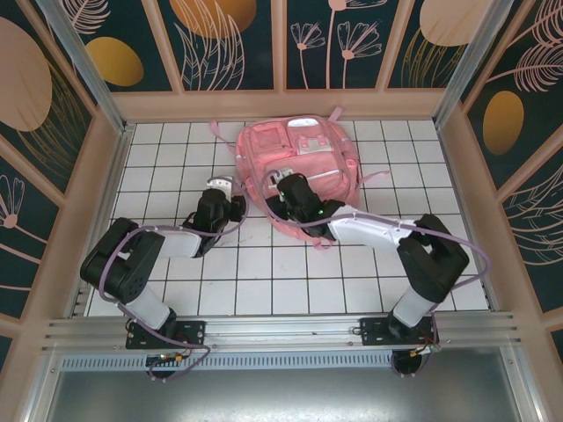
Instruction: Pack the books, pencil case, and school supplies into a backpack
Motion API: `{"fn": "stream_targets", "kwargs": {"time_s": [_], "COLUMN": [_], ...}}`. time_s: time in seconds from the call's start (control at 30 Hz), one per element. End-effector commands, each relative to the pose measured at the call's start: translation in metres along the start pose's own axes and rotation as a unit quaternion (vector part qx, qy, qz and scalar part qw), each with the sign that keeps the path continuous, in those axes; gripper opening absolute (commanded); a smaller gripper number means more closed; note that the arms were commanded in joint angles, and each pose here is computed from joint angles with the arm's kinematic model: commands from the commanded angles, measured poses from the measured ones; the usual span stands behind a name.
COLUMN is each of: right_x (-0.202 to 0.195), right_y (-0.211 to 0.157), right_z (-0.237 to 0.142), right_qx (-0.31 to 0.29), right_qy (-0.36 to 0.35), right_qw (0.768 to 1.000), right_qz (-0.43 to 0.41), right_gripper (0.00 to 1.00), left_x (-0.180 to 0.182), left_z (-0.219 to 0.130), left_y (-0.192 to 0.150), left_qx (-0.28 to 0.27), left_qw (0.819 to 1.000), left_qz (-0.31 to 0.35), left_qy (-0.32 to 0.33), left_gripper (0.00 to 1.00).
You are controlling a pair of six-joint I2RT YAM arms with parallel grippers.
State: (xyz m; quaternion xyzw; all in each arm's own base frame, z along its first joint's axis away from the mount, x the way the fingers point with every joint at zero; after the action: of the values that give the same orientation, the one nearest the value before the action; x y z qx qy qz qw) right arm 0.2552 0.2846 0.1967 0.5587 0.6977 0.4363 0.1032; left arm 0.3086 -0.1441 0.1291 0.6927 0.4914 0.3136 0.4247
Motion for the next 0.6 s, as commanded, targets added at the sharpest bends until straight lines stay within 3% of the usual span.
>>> {"fn": "stream_targets", "kwargs": {"time_s": [0.0, 0.23, 0.57], "right_x": [0.012, -0.026, -0.131], "right_y": [-0.014, -0.048, -0.024], "right_z": [-0.018, -0.013, -0.035], "right_qx": [-0.017, 0.012, -0.039], "right_qy": [0.048, -0.016, -0.135], "right_qw": [0.998, 0.998, 0.979], "right_qz": [0.025, 0.063, 0.146], "right_gripper": [0.39, 0.40, 0.41], "left_x": [0.012, 0.016, 0.003], "left_z": [0.008, 0.038, 0.041], "left_y": [0.029, 0.058, 0.063], "left_qx": [-0.020, -0.023, -0.007], "left_qw": [0.999, 0.998, 0.995], "left_qz": [-0.041, -0.064, -0.068], "left_qy": [0.027, 0.015, -0.075], "left_gripper": [0.54, 0.56, 0.67]}}
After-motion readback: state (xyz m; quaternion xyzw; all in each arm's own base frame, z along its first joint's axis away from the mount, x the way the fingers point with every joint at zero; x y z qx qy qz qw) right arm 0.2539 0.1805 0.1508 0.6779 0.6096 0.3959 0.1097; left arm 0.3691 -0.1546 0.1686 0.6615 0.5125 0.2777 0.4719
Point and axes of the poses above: each hand's point on the last joint's axis, 136 mm out from that joint toward the fingers, its own z axis out along the fingers, its own x axis along the line the jaws close on, y = z × x, the point moved 10 cm from there along -z, back along the fingers, and after that the axes turned 14 degrees about z, right-handed, at the moved point
